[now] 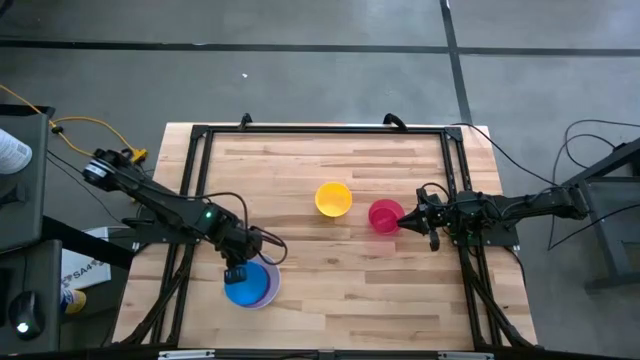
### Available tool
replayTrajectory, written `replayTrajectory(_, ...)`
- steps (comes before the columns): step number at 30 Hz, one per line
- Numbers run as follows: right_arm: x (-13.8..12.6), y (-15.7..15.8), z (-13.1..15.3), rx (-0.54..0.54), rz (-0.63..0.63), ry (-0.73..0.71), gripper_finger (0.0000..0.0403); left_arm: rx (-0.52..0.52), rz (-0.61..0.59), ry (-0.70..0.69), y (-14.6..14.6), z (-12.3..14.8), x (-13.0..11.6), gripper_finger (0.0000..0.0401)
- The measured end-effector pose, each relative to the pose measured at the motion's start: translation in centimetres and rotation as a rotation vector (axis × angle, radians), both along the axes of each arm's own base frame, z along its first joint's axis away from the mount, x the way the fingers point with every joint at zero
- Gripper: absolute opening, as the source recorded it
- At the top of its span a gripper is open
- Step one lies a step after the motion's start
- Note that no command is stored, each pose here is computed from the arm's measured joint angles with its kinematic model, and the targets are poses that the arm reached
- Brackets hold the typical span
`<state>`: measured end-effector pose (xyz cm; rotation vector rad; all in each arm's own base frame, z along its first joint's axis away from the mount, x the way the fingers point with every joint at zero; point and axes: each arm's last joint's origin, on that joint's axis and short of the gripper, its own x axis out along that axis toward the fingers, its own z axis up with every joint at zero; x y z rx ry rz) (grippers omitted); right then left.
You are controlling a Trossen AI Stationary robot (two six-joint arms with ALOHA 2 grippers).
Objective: Nest bowls inside each other
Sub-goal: Stack the blue bowl on the purple bowl
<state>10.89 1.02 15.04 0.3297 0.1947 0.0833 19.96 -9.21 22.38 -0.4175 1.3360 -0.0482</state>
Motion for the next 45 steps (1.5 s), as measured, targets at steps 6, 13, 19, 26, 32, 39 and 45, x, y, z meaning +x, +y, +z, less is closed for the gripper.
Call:
replayTrajectory(6,0.0,0.0,0.0,0.0,0.0,0.0,0.0035,0.017,0.027,0.033,0.3,-0.7,0.6,0.0)
replayTrajectory(13,0.0,0.0,0.0,0.0,0.0,0.0,0.0035,0.037,0.042,0.04,0.4,-1.4,1.2,0.0)
replayTrajectory(19,0.0,0.0,0.0,0.0,0.0,0.0,0.0035,0.042,0.041,0.052,0.3,-1.8,1.5,0.0)
replayTrajectory(26,0.0,0.0,0.0,0.0,0.0,0.0,0.0035,0.024,0.059,0.055,0.2,-1.8,1.5,0.002)
replayTrajectory(32,0.0,0.0,0.0,0.0,0.0,0.0,0.0035,0.021,0.06,0.048,0.2,-1.8,1.6,0.0046)
replayTrajectory(39,0.0,0.0,0.0,0.0,0.0,0.0,0.0035,0.019,0.063,0.048,0.2,-1.8,1.6,0.0058)
replayTrajectory(45,0.0,0.0,0.0,0.0,0.0,0.0,0.0035,0.014,0.067,0.038,0.2,-1.5,1.5,0.0058)
